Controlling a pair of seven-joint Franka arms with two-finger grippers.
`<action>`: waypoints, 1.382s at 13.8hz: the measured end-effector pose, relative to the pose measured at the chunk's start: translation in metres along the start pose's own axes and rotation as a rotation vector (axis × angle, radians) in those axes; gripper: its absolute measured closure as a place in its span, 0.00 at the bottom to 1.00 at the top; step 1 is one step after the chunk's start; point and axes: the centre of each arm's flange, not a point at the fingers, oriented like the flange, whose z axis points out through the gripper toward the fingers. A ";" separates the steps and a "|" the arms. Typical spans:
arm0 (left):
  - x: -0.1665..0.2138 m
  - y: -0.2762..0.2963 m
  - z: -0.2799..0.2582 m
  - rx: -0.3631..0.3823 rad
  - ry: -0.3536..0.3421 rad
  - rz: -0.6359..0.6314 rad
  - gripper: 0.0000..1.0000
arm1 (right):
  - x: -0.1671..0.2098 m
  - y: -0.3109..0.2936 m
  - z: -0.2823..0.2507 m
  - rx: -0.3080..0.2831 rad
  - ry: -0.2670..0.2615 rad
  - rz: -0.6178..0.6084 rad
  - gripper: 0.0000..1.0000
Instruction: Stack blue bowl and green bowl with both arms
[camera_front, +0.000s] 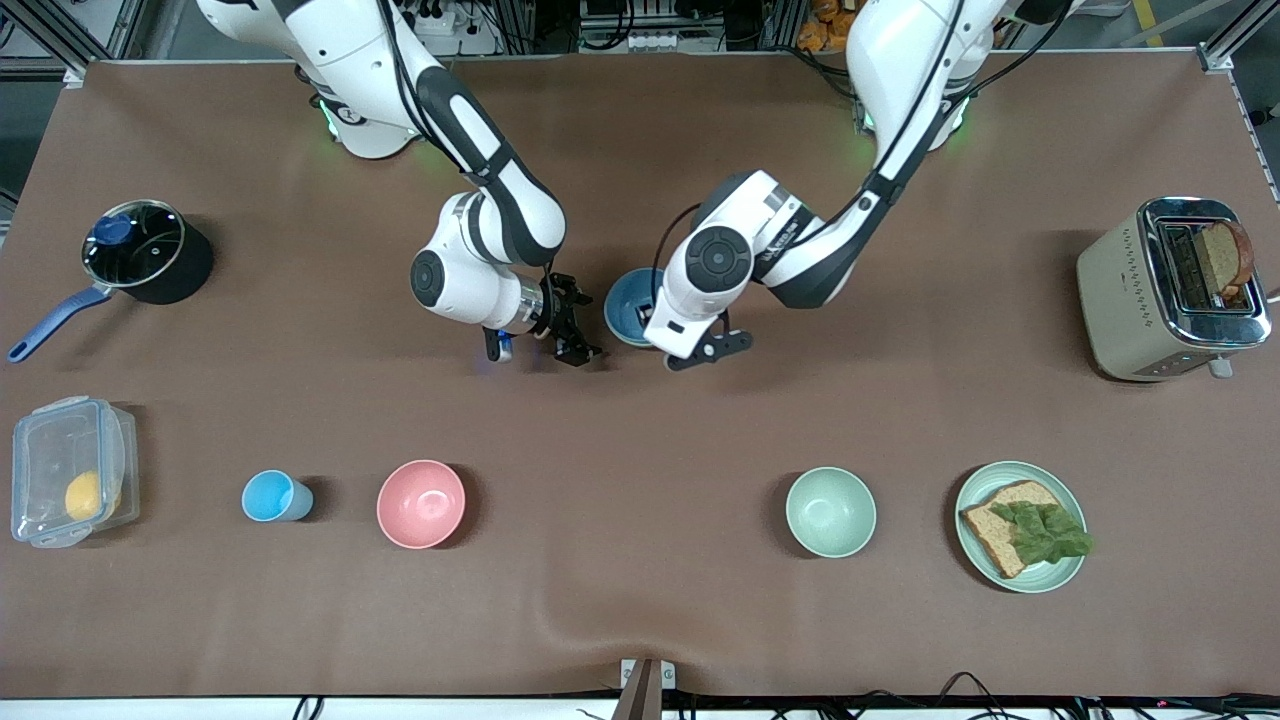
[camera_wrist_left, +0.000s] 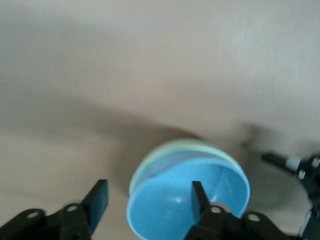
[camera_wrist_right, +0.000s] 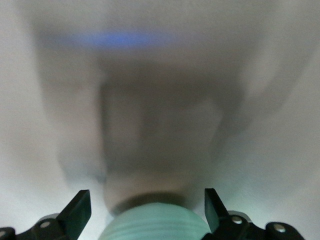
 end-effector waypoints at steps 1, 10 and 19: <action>0.015 -0.010 -0.020 0.010 0.030 -0.010 0.07 | 0.003 -0.002 -0.009 -0.030 -0.022 -0.025 0.00; 0.154 -0.182 -0.221 0.040 0.108 0.025 0.00 | 0.094 -0.012 -0.183 -0.359 -0.051 -0.297 0.00; 0.092 -0.252 -0.286 0.095 0.079 0.132 0.00 | 0.111 -0.028 -0.397 -0.456 0.103 -0.744 0.00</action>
